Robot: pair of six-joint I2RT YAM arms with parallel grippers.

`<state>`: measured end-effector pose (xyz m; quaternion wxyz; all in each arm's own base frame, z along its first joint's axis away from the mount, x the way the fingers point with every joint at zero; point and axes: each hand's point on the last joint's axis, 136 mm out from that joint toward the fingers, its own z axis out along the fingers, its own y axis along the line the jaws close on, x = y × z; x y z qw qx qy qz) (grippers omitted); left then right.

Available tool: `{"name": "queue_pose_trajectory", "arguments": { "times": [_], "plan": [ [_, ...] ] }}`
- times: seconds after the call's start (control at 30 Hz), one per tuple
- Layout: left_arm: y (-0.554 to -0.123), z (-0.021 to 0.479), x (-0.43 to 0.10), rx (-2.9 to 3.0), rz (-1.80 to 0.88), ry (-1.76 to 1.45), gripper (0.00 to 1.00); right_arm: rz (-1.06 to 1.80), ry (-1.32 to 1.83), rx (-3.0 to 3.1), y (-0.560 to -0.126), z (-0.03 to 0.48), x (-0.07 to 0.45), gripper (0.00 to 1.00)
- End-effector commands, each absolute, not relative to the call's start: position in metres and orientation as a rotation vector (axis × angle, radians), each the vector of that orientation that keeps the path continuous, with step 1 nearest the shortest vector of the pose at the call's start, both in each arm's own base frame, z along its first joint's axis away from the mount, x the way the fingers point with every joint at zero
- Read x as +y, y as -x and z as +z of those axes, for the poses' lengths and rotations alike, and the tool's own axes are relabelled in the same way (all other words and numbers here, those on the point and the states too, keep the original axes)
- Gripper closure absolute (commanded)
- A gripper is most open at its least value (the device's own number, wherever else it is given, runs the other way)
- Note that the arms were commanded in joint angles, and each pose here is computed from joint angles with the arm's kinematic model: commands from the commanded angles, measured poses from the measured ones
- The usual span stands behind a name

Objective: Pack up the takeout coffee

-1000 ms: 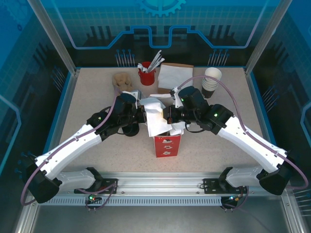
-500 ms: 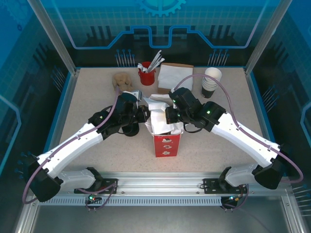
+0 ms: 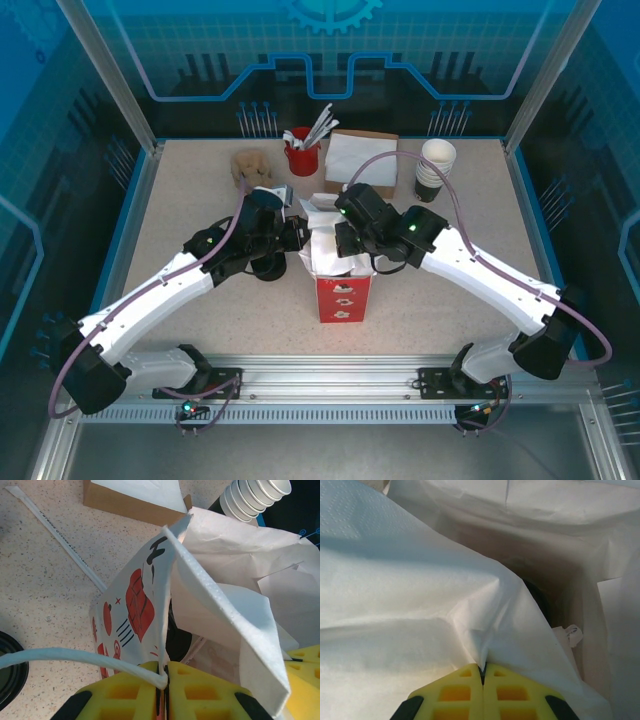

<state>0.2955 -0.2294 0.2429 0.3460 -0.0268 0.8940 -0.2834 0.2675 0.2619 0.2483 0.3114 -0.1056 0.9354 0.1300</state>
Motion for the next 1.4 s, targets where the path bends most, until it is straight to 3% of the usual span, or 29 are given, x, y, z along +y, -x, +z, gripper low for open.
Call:
{"name": "queue_pose_trajectory", "arguments": {
  "times": [0.0,0.77,0.97,1.17,1.37],
  "plan": [
    [-0.297,0.243,-0.231,2.327,-0.752,0.066,0.87,0.263,0.291,2.471,-0.268,0.247,0.258,1.0],
    [-0.298,0.239,-0.232,2.334,-0.759,0.07,0.87,0.198,0.311,2.546,-0.268,0.227,0.26,1.0],
    [-0.298,0.238,-0.232,2.335,-0.759,0.073,0.87,0.288,0.342,2.51,-0.266,0.253,0.269,0.77],
    [-0.299,0.238,-0.233,2.334,-0.763,0.072,0.87,0.291,0.359,2.452,-0.27,0.281,0.266,0.68],
    [-0.3,0.236,-0.234,2.34,-0.768,0.075,0.87,0.355,0.371,2.438,-0.277,0.286,0.272,0.68]
  ]
}}
